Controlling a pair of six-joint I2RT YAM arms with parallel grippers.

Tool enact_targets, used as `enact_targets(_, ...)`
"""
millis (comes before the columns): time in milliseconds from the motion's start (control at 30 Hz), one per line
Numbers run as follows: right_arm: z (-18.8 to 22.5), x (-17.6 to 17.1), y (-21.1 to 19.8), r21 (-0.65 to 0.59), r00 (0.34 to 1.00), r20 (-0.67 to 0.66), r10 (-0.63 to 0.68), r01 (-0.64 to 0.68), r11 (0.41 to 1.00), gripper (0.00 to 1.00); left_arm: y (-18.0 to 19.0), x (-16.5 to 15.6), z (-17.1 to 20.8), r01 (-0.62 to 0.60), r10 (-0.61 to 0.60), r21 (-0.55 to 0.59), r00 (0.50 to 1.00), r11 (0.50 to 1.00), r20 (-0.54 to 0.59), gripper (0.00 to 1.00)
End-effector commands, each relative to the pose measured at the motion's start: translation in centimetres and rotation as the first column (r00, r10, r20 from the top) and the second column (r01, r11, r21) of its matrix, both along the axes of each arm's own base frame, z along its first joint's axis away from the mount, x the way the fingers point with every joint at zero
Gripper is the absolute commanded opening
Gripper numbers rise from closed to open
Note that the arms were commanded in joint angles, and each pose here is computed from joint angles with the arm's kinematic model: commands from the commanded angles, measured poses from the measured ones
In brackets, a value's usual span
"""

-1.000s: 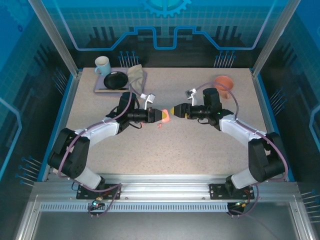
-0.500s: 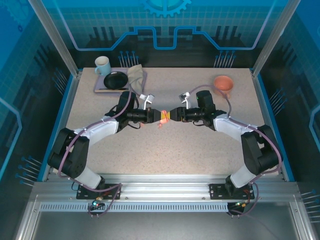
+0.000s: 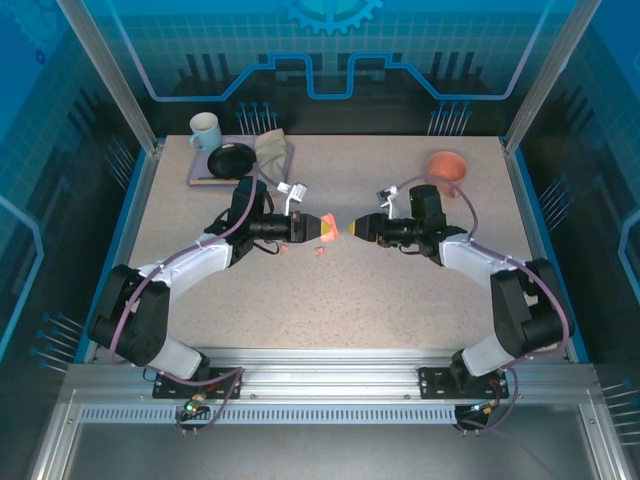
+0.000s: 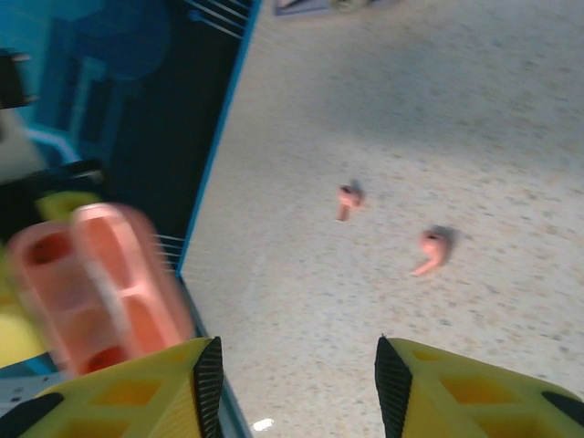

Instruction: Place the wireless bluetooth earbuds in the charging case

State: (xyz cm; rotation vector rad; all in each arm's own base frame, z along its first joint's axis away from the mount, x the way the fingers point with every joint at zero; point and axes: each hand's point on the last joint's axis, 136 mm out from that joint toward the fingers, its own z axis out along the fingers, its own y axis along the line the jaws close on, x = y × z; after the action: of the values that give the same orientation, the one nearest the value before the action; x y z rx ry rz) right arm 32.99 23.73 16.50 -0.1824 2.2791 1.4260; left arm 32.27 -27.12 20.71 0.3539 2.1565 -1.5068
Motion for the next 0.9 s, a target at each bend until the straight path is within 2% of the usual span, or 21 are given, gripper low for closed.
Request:
enact_targets(0,2.9,-1.5,1.4,0.053,0.996,0.033,0.08,-0.081,0.995,0.5,-0.1,0.0,1.2,0.033,-0.031,-0.029,0.998,0.999,0.054,0.09)
enact_targets(200,3.9,-1.8,3.0,0.054,0.991,0.054,0.123,-0.126,0.991,0.46,-0.3,0.4,1.8,0.03,-0.027,-0.039,0.997,0.999,0.068,0.08)
enact_targets(733,1.9,-0.2,4.3,0.044,0.993,0.017,0.119,-0.12,0.992,0.36,-0.4,0.7,2.7,0.028,-0.022,-0.067,0.996,0.997,0.085,0.08)
enact_targets(867,2.0,0.1,4.7,0.057,0.992,0.018,0.122,-0.123,0.991,0.25,-0.5,0.8,2.6,0.029,-0.023,-0.068,0.997,0.997,0.08,0.1)
